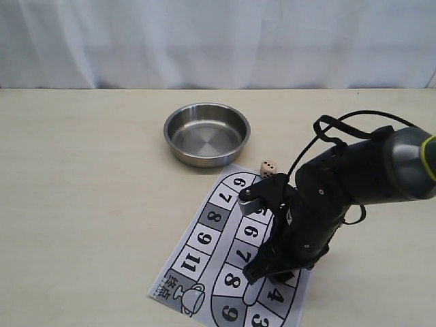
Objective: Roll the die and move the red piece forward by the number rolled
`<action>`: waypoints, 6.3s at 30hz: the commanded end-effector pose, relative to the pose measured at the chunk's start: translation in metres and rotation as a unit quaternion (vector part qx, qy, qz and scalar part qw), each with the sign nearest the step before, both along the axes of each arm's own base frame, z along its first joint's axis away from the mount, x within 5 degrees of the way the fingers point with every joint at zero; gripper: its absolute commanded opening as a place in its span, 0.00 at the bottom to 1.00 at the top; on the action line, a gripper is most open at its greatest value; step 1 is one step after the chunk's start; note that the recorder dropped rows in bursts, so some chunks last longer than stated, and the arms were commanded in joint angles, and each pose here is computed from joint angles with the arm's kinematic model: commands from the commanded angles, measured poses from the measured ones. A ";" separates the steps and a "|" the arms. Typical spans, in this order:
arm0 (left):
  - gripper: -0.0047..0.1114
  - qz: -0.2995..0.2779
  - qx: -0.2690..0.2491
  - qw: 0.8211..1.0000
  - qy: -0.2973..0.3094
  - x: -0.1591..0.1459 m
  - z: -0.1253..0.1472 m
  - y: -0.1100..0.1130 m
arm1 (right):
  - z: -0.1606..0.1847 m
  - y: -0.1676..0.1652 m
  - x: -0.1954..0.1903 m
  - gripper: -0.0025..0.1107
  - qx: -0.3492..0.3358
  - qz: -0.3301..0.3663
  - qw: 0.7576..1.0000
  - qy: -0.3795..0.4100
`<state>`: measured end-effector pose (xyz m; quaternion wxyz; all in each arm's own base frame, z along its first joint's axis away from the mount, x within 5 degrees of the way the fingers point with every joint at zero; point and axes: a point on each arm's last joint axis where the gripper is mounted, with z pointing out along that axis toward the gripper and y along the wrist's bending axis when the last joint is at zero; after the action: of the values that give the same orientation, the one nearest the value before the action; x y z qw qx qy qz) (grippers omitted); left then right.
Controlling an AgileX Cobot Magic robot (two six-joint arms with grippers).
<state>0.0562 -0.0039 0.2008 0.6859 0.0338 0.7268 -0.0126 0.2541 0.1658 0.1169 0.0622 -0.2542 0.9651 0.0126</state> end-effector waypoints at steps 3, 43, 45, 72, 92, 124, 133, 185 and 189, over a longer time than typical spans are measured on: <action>0.04 -0.001 -0.005 1.000 -0.001 0.000 -0.001 0.000 | 0.028 0.009 0.015 0.46 0.002 0.002 1.000 -0.013; 0.04 -0.001 -0.005 1.000 -0.001 0.000 -0.001 0.000 | 0.063 -0.154 0.053 0.06 -0.045 -0.234 0.971 0.017; 0.04 -0.001 -0.005 1.000 -0.001 0.000 -0.001 0.000 | 0.063 -0.158 0.053 0.06 -0.032 -0.240 0.970 0.020; 0.04 -0.001 -0.005 1.000 -0.001 0.000 -0.001 0.000 | 0.101 -0.153 0.051 0.06 0.022 -0.196 0.978 -0.068; 0.04 -0.001 -0.005 1.000 -0.001 0.000 -0.001 0.000 | 0.266 -0.158 -0.078 0.06 0.091 -0.181 0.912 -0.356; 0.04 -0.001 -0.005 1.000 -0.001 0.000 -0.001 0.000 | 0.290 -0.169 -0.348 0.06 0.164 -0.132 0.685 -0.697; 0.04 -0.001 -0.005 1.000 -0.001 0.000 -0.001 0.000 | 0.239 -0.166 -0.274 0.06 0.161 -0.136 0.696 -0.686; 0.04 -0.001 -0.005 1.000 -0.001 0.000 -0.001 0.000 | 0.082 -0.163 -0.198 0.06 0.151 -0.153 0.758 -0.615; 0.04 -0.001 -0.005 1.000 -0.001 0.000 -0.001 0.000 | 0.082 -0.163 -0.198 0.06 0.151 -0.153 0.758 -0.615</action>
<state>0.0562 -0.0039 0.2008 0.6859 0.0338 0.7268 -0.0126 0.0564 0.0028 0.1994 0.6808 -0.0442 0.7310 -0.0100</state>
